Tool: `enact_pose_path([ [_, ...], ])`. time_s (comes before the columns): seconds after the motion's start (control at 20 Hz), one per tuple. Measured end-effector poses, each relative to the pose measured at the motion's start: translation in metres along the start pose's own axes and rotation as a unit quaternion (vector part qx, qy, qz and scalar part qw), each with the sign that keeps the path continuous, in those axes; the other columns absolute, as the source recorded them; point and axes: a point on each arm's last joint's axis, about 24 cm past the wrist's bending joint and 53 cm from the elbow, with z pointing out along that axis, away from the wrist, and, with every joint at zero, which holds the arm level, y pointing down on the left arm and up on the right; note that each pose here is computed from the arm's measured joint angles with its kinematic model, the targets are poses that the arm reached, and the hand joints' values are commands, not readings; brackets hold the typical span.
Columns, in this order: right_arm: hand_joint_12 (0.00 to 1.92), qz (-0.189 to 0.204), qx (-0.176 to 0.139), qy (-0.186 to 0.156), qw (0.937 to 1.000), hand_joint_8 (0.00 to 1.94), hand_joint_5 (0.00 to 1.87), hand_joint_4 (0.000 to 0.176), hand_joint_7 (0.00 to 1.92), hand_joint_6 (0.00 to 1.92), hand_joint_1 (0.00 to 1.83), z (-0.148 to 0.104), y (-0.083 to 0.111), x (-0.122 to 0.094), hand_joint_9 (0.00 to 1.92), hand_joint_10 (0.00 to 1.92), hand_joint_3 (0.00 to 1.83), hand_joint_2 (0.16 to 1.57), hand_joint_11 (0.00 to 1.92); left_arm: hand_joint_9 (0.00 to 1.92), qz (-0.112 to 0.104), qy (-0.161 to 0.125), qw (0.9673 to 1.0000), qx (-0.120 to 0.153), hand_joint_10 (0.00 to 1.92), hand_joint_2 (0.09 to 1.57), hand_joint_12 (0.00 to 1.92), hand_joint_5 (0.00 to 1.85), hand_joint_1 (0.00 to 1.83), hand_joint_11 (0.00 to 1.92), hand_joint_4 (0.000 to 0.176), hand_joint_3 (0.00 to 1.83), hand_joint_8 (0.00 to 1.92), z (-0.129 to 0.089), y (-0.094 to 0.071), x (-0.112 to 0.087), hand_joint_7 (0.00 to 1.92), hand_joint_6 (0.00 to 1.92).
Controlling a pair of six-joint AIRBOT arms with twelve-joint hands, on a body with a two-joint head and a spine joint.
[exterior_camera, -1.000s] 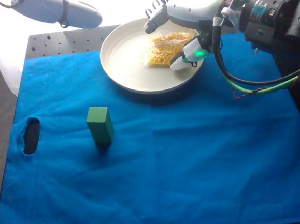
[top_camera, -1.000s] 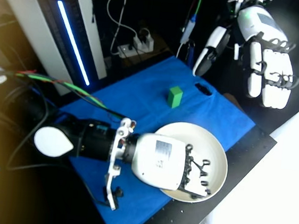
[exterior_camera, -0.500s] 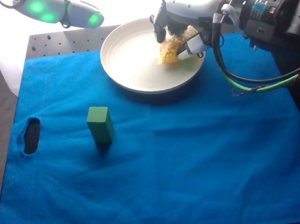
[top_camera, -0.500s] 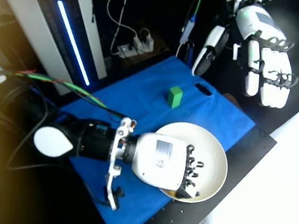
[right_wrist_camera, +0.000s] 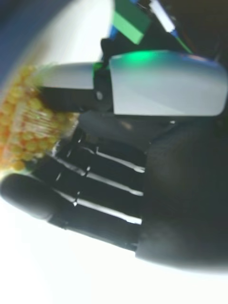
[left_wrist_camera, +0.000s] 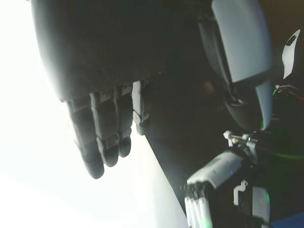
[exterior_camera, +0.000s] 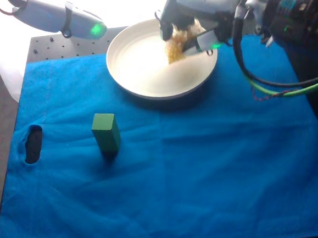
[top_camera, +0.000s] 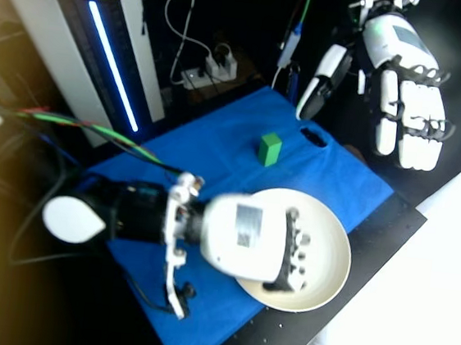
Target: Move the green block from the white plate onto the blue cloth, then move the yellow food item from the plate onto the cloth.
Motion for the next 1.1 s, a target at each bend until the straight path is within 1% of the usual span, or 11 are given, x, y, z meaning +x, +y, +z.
enact_pose_path([
  [0.05, 1.16, 0.001, -0.015, -0.008, 0.9998, 0.77, 1.07, 0.0, 1.18, 0.73, 1.27, -0.002, 0.009, -0.009, 1.26, 0.37, 0.0, 1.06, 0.9, 0.25, -0.001, 0.001, 1.0, -0.001, 0.0, 0.83, 0.34, 0.13, 0.77, 0.14, 0.176, 0.0, 0.01, 0.0, 0.001, 0.001, 0.26, 0.01],
  [0.15, 1.14, 0.004, -0.04, -0.022, 0.999, 0.53, 1.1, 0.0, 1.22, 0.62, 1.39, -0.006, 0.023, -0.02, 1.15, 0.94, 0.0, 1.03, 0.93, 0.26, -0.005, 0.002, 1.0, -0.003, 0.0, 0.83, 0.29, 0.14, 0.79, 0.17, 0.176, 0.0, 0.0, 0.0, 0.003, 0.003, 0.27, 0.0],
  [0.3, 1.16, -0.002, -0.072, -0.016, 0.9973, 0.68, 1.06, 0.0, 1.14, 0.72, 1.39, -0.024, 0.045, -0.024, 1.05, 1.08, 0.0, 1.06, 0.92, 0.26, -0.007, 0.005, 0.9999, -0.008, 0.0, 0.85, 0.3, 0.14, 0.84, 0.18, 0.171, 0.01, 0.0, -0.001, 0.005, 0.005, 0.27, 0.0],
  [0.35, 1.19, -0.001, -0.08, -0.017, 0.9967, 0.81, 1.05, 0.0, 1.11, 0.79, 1.27, -0.03, 0.05, -0.027, 1.02, 0.74, 0.0, 1.07, 0.86, 0.25, -0.007, 0.005, 0.9999, -0.008, 0.0, 0.85, 0.29, 0.14, 0.84, 0.15, 0.164, 0.01, 0.0, -0.001, 0.006, 0.006, 0.26, 0.0],
  [0.45, 1.32, -0.01, -0.098, -0.021, 0.9949, 1.04, 1.04, 0.009, 0.98, 0.84, 1.23, -0.05, 0.06, -0.04, 0.99, 0.6, 0.0, 1.1, 0.73, 0.25, -0.012, 0.006, 0.9998, -0.011, 0.0, 0.88, 0.35, 0.14, 0.88, 0.13, 0.173, 0.0, 0.0, -0.002, 0.008, 0.008, 0.28, 0.0],
  [0.6, 1.12, -0.029, -0.112, -0.01, 0.9932, 0.78, 1.05, 0.0, 1.14, 0.82, 1.25, -0.068, 0.071, -0.042, 1.16, 0.46, 0.0, 1.07, 0.95, 0.23, -0.016, 0.01, 0.9997, -0.015, 0.0, 0.89, 0.56, 0.11, 0.72, 0.01, 0.176, 0.0, 0.0, -0.002, 0.011, 0.011, 0.22, 0.0],
  [0.65, 1.13, -0.038, -0.122, 0.001, 0.9918, 0.69, 1.05, 0.0, 1.15, 0.73, 1.36, -0.073, 0.078, -0.037, 1.08, 0.96, 0.0, 1.06, 0.93, 0.22, -0.016, 0.01, 0.9997, -0.015, 0.0, 0.9, 0.56, 0.11, 0.74, 0.0, 0.176, 0.0, 0.0, -0.003, 0.011, 0.011, 0.21, 0.0],
  [0.75, 1.4, -0.058, -0.148, 0.029, 0.9869, 0.89, 1.1, 0.0, 1.16, 0.59, 1.29, -0.082, 0.098, -0.019, 1.1, 0.99, 0.0, 1.05, 0.94, 0.23, -0.021, 0.008, 0.9997, -0.013, 0.0, 0.88, 0.57, 0.11, 0.74, 0.0, 0.176, 0.0, 0.0, -0.003, 0.01, 0.011, 0.21, 0.0],
  [0.85, 1.09, -0.071, -0.175, 0.059, 0.9802, 0.61, 1.04, 0.0, 1.24, 0.67, 1.38, -0.092, 0.115, 0.004, 1.16, 0.86, 0.0, 1.03, 0.99, 0.24, -0.021, 0.01, 0.9996, -0.014, 0.0, 0.87, 0.61, 0.11, 0.71, 0.05, 0.176, 0.0, 0.01, -0.004, 0.012, 0.014, 0.22, 0.0],
  [0.9, 0.99, -0.075, -0.185, 0.073, 0.9771, 0.39, 1.04, 0.0, 1.37, 0.77, 1.31, -0.098, 0.122, 0.016, 1.28, 0.49, 0.0, 1.03, 1.07, 0.26, -0.022, 0.011, 0.9996, -0.015, 0.01, 0.87, 0.61, 0.11, 0.69, 0.05, 0.176, 0.0, 0.01, -0.004, 0.012, 0.014, 0.24, 0.0],
  [1.1, 0.92, -0.074, -0.19, 0.109, 0.973, 0.16, 1.1, 0.0, 1.36, 0.76, 1.4, -0.109, 0.121, 0.047, 1.18, 0.83, 0.0, 1.01, 0.99, 0.29, -0.022, 0.012, 0.9996, -0.016, 0.01, 0.79, 0.64, 0.11, 0.69, 0.04, 0.176, 0.0, 0.01, -0.006, 0.014, 0.016, 0.26, 0.0],
])
